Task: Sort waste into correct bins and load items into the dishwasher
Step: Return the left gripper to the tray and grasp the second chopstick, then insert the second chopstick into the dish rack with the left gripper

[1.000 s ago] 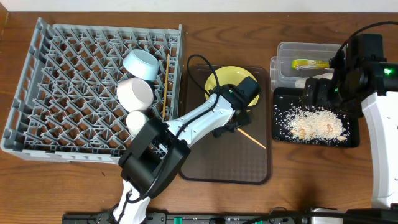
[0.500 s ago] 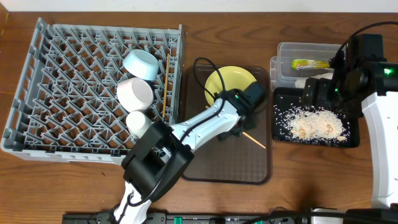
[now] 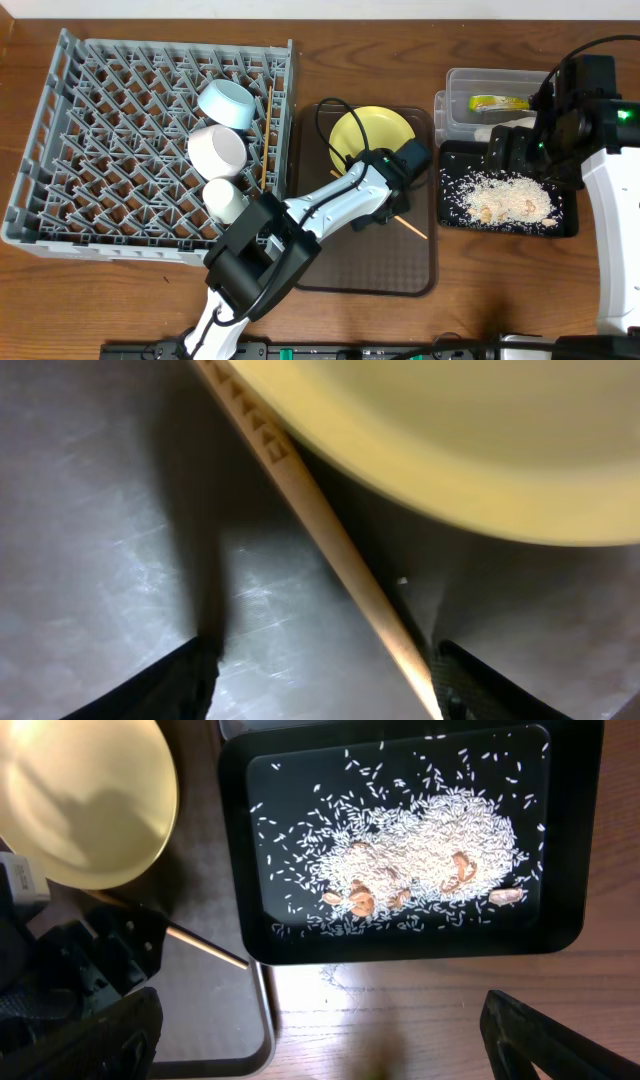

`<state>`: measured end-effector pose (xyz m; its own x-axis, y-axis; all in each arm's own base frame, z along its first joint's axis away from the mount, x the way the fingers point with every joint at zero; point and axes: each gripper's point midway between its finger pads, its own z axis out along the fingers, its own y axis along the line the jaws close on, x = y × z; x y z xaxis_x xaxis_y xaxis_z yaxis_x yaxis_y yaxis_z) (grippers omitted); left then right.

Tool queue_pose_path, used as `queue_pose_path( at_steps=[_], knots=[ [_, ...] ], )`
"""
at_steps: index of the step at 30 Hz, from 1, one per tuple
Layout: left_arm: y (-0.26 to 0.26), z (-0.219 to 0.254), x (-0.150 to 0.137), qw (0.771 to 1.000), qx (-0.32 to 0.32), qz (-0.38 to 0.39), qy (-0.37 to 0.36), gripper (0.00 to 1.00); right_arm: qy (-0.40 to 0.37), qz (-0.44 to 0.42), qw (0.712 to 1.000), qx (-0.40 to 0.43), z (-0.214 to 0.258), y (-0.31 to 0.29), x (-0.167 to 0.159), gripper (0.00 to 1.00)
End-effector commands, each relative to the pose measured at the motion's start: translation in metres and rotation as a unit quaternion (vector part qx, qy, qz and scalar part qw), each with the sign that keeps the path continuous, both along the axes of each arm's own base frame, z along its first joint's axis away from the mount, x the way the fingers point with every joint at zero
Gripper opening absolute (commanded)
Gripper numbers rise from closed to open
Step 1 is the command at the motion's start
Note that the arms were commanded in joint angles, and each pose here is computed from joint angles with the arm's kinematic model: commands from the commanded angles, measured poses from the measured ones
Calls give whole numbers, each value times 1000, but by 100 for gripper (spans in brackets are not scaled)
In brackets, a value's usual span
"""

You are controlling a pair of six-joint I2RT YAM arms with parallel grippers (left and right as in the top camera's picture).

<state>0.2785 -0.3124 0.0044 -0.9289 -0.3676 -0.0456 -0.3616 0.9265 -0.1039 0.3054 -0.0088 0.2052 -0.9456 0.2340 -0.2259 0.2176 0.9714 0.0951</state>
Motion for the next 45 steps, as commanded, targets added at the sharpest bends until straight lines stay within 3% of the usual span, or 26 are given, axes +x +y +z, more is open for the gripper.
queue_pose_path(
  at_steps=[1,5,9,17,22,25,30,37,45],
  knots=[
    [19,-17,-11,999,43,6,28,49,-2,4,1000,-2,1,0,0,99],
    [32,-17,-10,997,54,21,42,23,-2,4,1000,-2,1,0,0,99],
    [41,-17,-5,997,55,34,49,9,-1,4,1000,-2,1,0,0,99],
    [64,-5,8,996,59,47,55,8,2,6,1000,-2,1,0,-2,99],
    [75,32,29,998,44,-45,2,7,2,6,1000,-2,1,0,-2,99],
    [75,65,36,989,31,-138,-40,7,2,6,1000,-2,1,0,-2,99],
    [86,132,46,950,20,-281,-133,7,2,6,1000,-2,1,0,-2,99],
    [136,168,66,932,43,-313,-178,8,2,6,1000,-2,1,0,-2,99],
    [214,166,118,948,69,-237,-201,8,2,6,1000,-2,1,0,-2,99]
  ],
)
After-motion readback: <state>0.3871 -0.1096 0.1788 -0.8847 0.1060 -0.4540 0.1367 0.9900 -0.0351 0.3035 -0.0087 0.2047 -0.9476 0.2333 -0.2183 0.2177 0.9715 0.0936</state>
